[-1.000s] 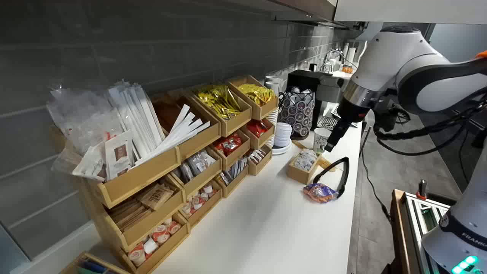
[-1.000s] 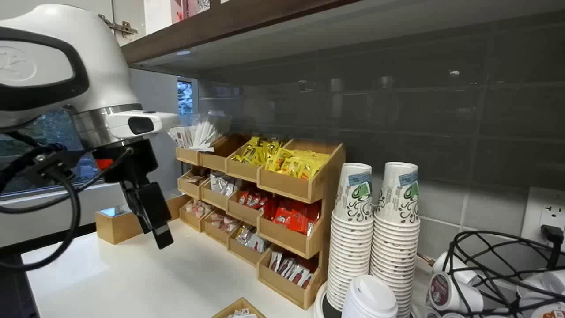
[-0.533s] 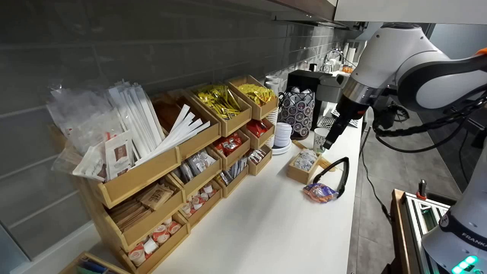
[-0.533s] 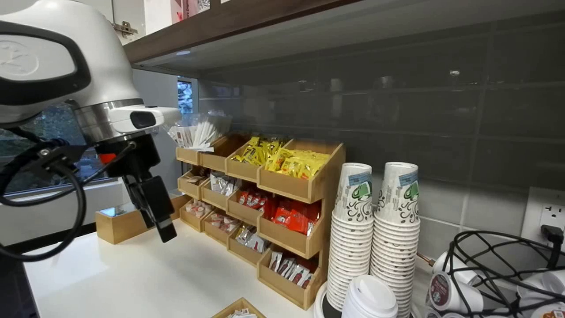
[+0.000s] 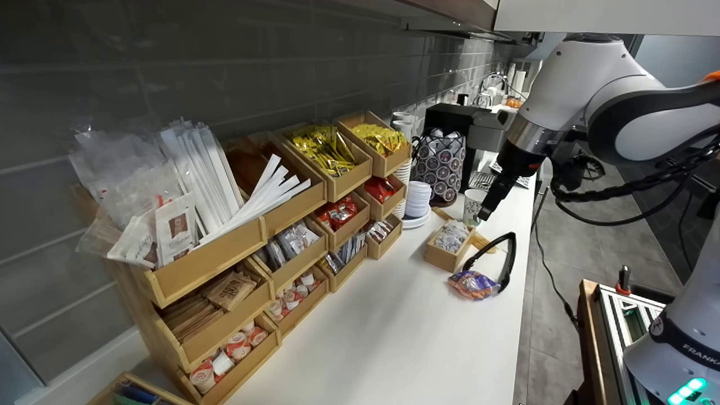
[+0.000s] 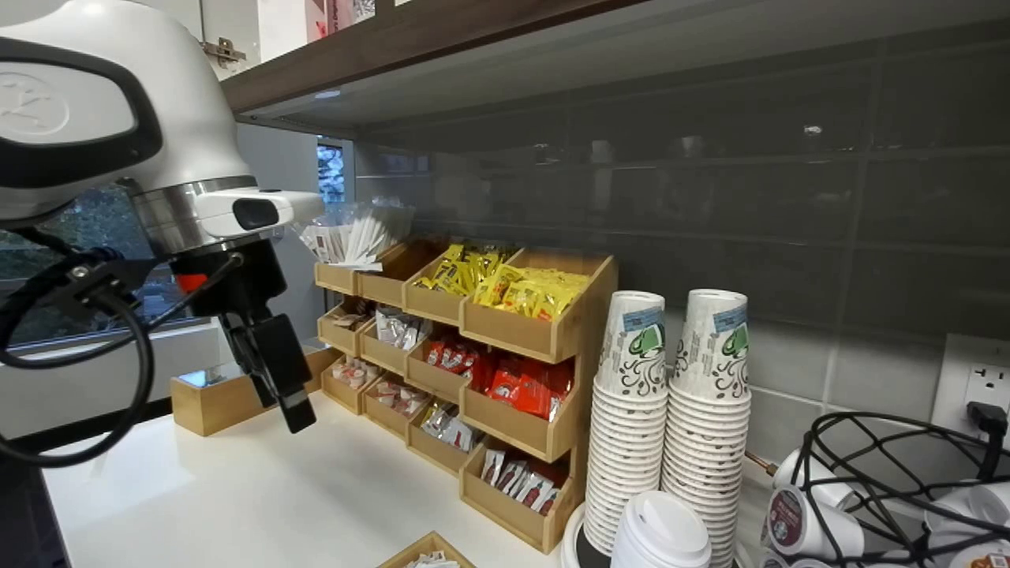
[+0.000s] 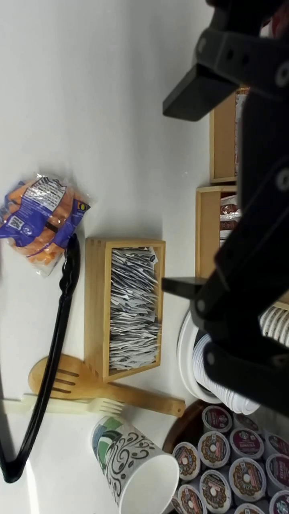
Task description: Remove one object from the box
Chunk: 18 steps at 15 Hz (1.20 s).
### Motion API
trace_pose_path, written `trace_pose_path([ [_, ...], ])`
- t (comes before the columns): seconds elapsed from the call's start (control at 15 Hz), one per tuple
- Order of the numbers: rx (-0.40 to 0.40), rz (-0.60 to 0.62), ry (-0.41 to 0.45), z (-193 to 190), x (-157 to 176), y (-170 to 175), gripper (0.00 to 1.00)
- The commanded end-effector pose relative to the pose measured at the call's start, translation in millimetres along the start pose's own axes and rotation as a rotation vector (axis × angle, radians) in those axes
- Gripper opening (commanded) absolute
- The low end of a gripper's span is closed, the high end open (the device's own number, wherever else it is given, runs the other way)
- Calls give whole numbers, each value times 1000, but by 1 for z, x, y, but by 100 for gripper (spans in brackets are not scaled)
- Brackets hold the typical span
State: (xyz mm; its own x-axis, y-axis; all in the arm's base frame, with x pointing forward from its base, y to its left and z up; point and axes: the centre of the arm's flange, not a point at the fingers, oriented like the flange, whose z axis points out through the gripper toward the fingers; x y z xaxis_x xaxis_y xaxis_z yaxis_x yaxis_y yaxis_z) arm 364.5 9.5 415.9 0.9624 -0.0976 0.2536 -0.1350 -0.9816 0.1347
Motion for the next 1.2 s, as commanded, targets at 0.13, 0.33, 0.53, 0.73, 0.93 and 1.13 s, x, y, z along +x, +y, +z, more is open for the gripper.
trace_pose_path([
  [0.13,-54,98,-9,26,26,5,100],
  [0.33,-44,118,-32,36,35,5,100],
  [0.53,0,0,1,0,0,0,100],
  [0.73,0,0,1,0,0,0,100],
  [0.93,0,2,1,0,0,0,100],
  [1.13,-29,74,-3,12,10,10,100],
])
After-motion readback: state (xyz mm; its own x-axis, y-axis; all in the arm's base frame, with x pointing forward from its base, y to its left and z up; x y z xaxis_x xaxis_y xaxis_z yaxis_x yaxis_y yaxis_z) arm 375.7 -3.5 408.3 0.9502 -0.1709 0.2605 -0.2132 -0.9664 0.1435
